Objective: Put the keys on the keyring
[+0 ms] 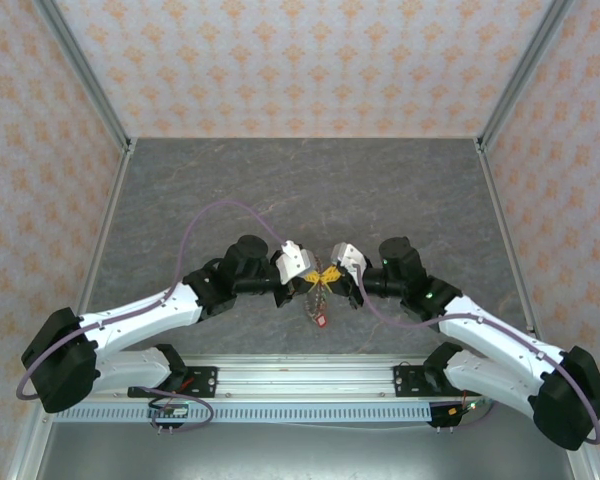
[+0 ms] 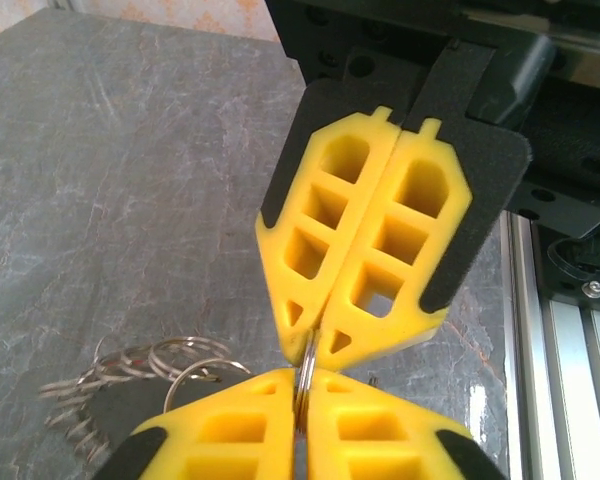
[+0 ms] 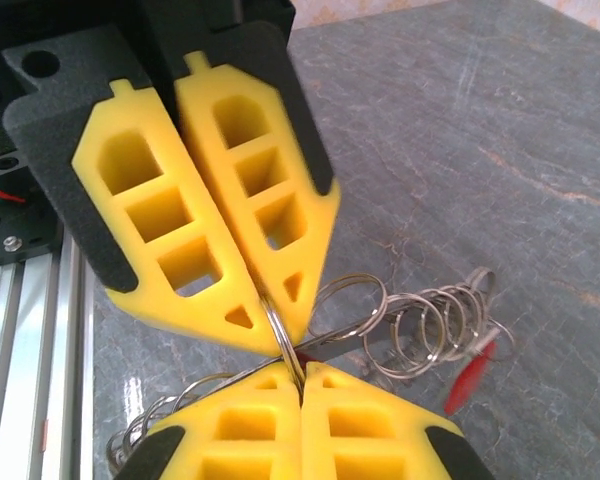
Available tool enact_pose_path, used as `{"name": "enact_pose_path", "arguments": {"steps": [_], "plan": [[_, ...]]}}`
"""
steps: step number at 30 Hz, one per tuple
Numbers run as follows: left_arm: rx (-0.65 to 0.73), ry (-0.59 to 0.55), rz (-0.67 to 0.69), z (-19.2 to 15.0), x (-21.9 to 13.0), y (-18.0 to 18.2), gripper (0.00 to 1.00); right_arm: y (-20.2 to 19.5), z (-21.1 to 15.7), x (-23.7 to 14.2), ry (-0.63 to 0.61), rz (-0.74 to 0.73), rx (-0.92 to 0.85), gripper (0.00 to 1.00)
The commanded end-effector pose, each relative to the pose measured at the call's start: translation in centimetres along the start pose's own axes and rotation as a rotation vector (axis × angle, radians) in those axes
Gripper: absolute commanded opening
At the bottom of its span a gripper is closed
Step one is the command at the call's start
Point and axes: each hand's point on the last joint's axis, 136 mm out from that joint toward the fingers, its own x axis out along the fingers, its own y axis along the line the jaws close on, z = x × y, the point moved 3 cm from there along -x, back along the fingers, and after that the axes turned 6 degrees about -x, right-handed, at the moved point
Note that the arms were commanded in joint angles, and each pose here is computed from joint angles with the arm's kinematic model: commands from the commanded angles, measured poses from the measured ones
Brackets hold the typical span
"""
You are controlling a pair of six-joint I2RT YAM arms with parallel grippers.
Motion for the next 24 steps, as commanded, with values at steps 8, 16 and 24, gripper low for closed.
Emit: {"name": "enact_pose_path", "arguments": {"steps": [8,16,24], "plan": [[0.082,0.038,0.036,1.4,-0.7,0.3,0.19,-0.2,2.2,-0.6,0.030,0.029,-0.090,0.00],[0.085,0.098,-0.025,1.1,0.2,-0.2,0.19,-0.3,2.9,-0.6,0.038,0.035,-0.121,0.00],[0.093,0.144,-0.041,0.7,0.6,-0.2,0.18,-0.5,3.2,-0.6,0.034,0.031,-0.136,0.00]]}}
